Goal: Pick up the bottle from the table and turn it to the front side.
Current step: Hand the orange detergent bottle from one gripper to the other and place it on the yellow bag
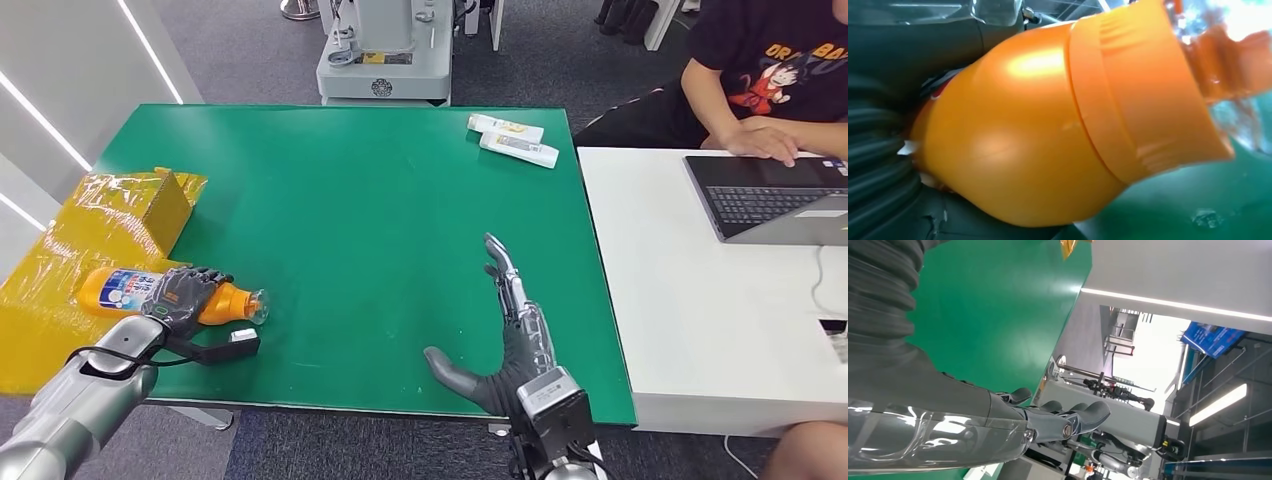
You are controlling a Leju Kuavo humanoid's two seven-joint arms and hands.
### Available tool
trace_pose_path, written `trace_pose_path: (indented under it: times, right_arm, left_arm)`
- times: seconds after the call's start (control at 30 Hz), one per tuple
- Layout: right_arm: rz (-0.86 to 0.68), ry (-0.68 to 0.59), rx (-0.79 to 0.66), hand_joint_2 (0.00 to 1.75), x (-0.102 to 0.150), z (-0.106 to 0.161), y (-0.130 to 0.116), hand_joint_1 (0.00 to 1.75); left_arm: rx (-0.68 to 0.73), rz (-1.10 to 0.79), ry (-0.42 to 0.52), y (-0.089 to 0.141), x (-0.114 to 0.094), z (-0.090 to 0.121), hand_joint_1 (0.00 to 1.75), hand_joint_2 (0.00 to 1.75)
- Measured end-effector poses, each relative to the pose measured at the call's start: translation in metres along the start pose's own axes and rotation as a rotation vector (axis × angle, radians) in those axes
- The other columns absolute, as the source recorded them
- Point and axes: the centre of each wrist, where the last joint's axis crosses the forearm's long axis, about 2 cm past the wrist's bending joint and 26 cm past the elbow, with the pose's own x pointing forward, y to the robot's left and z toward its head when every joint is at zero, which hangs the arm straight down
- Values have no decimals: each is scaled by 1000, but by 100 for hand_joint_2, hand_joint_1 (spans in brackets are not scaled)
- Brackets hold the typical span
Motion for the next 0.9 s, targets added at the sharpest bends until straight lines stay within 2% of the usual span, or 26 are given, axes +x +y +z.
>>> trace_pose_path:
  times: [0.3, 0.47, 0.5, 0.6, 0.63, 0.9]
  right_arm:
    - [8, 12, -9, 175, -3, 7, 2, 0]
    - [9, 15, -7, 175, -4, 9, 3, 0]
    - [10, 16, -7, 175, -4, 9, 3, 0]
    - [11, 20, -8, 175, -5, 10, 3, 0]
    - [10, 22, -9, 175, -5, 10, 3, 0]
    - [-29, 40, 1, 175, -11, 17, 3, 0]
  left_arm:
    - [3, 12, 0, -1, 3, 0, 169, 175]
    - [5, 18, 0, -1, 5, -1, 172, 175]
    - [6, 19, 0, -1, 6, -1, 157, 175]
    - [3, 28, 1, -1, 6, -1, 27, 175]
    - [1, 34, 3, -1, 6, -1, 0, 175]
    - [5, 74, 42, -7, 3, 5, 0, 175]
